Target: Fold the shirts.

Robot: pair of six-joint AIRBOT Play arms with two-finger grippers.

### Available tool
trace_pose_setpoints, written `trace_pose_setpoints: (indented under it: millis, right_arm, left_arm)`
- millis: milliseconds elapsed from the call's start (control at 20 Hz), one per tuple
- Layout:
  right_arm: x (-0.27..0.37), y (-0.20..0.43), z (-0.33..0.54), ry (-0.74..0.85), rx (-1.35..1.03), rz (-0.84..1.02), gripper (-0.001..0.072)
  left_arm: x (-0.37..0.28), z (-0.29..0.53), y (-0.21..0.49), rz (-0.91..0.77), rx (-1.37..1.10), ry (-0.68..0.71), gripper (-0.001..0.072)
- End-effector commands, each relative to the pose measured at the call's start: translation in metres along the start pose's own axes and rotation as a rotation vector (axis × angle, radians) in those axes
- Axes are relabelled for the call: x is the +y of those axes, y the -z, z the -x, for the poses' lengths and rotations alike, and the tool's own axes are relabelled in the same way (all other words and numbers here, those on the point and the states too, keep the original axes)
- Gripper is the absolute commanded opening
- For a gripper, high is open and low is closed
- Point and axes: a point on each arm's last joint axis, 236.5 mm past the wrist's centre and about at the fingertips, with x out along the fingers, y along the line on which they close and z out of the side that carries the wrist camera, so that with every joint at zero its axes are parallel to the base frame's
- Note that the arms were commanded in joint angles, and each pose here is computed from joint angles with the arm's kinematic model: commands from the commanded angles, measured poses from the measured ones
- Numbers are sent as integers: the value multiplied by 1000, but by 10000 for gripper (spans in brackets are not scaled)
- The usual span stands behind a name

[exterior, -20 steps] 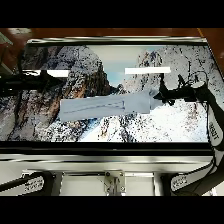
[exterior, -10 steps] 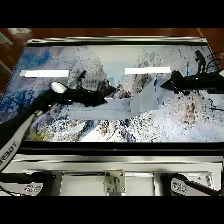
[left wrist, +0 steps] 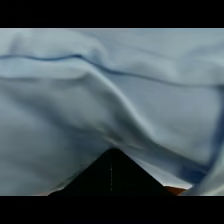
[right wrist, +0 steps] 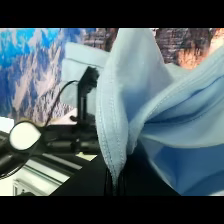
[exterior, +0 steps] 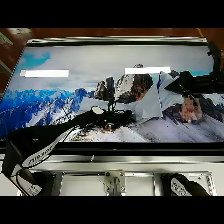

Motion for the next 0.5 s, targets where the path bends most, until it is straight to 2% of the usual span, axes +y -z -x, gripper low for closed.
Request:
trace_pose_setpoints:
  millis: [0,200,450]
  right_arm:
    - [13,13,13,7,7,38,52]
    - [23,17,-7,25,33,100,51]
    - [89,16,-120,-82,38,232,52]
  left_arm:
    - [-11,3,-29,68,-113,53,38]
    - [-82,107,-104,-162,-349,143,36]
    - [-174,340,-169,-398,-781,236,36]
